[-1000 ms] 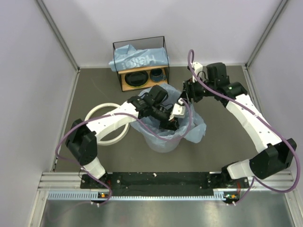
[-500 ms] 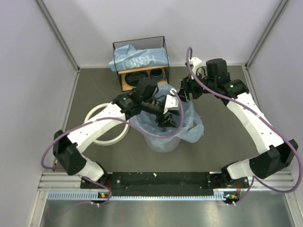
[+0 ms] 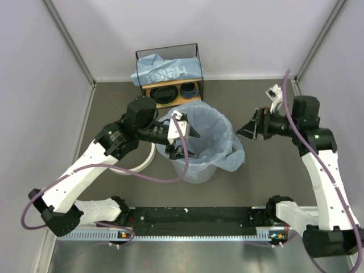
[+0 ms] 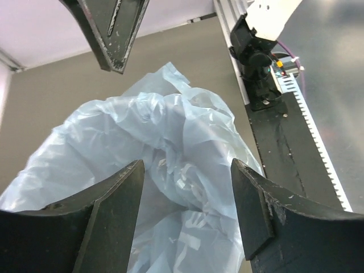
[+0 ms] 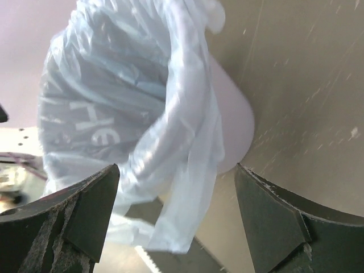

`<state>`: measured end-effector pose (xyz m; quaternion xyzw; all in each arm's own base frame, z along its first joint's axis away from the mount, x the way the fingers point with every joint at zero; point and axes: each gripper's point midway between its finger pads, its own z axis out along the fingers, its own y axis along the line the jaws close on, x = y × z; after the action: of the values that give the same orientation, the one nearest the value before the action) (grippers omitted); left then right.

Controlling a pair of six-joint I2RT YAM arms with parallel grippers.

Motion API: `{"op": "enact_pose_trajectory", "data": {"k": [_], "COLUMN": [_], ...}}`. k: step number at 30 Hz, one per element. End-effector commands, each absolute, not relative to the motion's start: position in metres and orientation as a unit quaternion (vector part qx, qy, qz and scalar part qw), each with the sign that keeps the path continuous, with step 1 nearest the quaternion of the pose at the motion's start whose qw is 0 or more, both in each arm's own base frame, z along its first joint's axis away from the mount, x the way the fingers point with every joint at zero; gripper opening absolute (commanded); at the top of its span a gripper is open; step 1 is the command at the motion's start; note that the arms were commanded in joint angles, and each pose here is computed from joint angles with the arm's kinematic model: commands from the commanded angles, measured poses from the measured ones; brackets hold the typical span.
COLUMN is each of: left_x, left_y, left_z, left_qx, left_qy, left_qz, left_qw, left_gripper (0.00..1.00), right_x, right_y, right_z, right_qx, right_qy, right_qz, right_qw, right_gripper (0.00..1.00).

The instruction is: Put the trash bags into the trash bin

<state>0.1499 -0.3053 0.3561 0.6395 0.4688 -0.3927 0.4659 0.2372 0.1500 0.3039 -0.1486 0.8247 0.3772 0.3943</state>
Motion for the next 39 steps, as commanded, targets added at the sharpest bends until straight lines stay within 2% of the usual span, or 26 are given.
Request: {"op": "enact_pose_trajectory", "data": {"k": [1, 9, 10, 12, 13, 14, 15, 16, 18, 19, 22, 26, 27, 31, 32, 33, 35, 37, 39], "left_x": [0.128, 0.112, 0.110, 0.107, 0.104, 0.105, 0.105, 0.101, 0.105, 0.102, 0.100, 0.104, 0.107, 0.109, 0.106, 0.100, 0.088, 0.076, 0.064], "left_y": [-0.318, -0.339, -0.343, -0.345, -0.346, -0.344, -0.343, -0.343, -0.339, -0.336, -0.335, -0.335, -0.333, -0.324, -0.321, -0.315, -0.311, -0.302, -0.293], "left_z": [0.340, 0.325, 0.321, 0.316, 0.315, 0.307, 0.303, 0.307, 0.293, 0.296, 0.285, 0.270, 0.265, 0.240, 0.238, 0.239, 0.257, 0.281, 0.312], "left_qx": [0.652, 0.664, 0.669, 0.678, 0.682, 0.688, 0.692, 0.694, 0.701, 0.700, 0.713, 0.718, 0.720, 0.733, 0.736, 0.741, 0.731, 0.718, 0.700], "left_qy": [0.466, 0.468, 0.468, 0.462, 0.458, 0.459, 0.457, 0.444, 0.439, 0.430, 0.413, 0.426, 0.433, 0.446, 0.445, 0.442, 0.439, 0.426, 0.408], "left_qz": [-0.423, -0.376, -0.371, -0.362, -0.359, -0.347, -0.337, -0.333, -0.307, -0.304, -0.291, -0.278, -0.268, -0.250, -0.251, -0.258, -0.288, -0.311, -0.340], "left_qw": [0.424, 0.446, 0.443, 0.442, 0.443, 0.443, 0.446, 0.458, 0.471, 0.483, 0.485, 0.475, 0.472, 0.449, 0.444, 0.435, 0.436, 0.454, 0.477], "left_gripper": [0.68, 0.67, 0.65, 0.57, 0.48, 0.42, 0.36, 0.22, 0.12, 0.07, 0.02, 0.00, 0.00, 0.00, 0.07, 0.22, 0.41, 0.50, 0.50], "right_x": [0.188, 0.170, 0.170, 0.170, 0.169, 0.170, 0.169, 0.170, 0.171, 0.171, 0.172, 0.172, 0.172, 0.169, 0.166, 0.165, 0.165, 0.166, 0.169], "right_y": [0.157, 0.161, 0.161, 0.161, 0.162, 0.161, 0.161, 0.160, 0.160, 0.160, 0.160, 0.160, 0.160, 0.158, 0.157, 0.155, 0.154, 0.150, 0.147], "right_z": [0.284, 0.258, 0.252, 0.247, 0.245, 0.244, 0.242, 0.241, 0.239, 0.237, 0.233, 0.227, 0.224, 0.225, 0.228, 0.232, 0.254, 0.273, 0.284], "right_qx": [-0.118, -0.117, -0.114, -0.112, -0.113, -0.115, -0.119, -0.119, -0.125, -0.127, -0.130, -0.136, -0.135, -0.149, -0.153, -0.174, -0.182, -0.209, -0.223], "right_qy": [0.821, 0.821, 0.823, 0.824, 0.824, 0.825, 0.825, 0.826, 0.826, 0.827, 0.826, 0.827, 0.828, 0.831, 0.832, 0.829, 0.814, 0.808, 0.804], "right_qz": [0.469, 0.491, 0.492, 0.496, 0.497, 0.495, 0.493, 0.490, 0.487, 0.486, 0.490, 0.489, 0.488, 0.481, 0.478, 0.469, 0.481, 0.457, 0.438], "right_qw": [0.304, 0.268, 0.258, 0.250, 0.246, 0.249, 0.249, 0.251, 0.254, 0.254, 0.245, 0.243, 0.239, 0.235, 0.234, 0.249, 0.272, 0.308, 0.334], "right_gripper": [0.83, 0.82, 0.80, 0.75, 0.70, 0.68, 0.62, 0.53, 0.45, 0.36, 0.28, 0.25, 0.27, 0.61, 0.66, 0.77, 0.83, 0.84, 0.84]}}
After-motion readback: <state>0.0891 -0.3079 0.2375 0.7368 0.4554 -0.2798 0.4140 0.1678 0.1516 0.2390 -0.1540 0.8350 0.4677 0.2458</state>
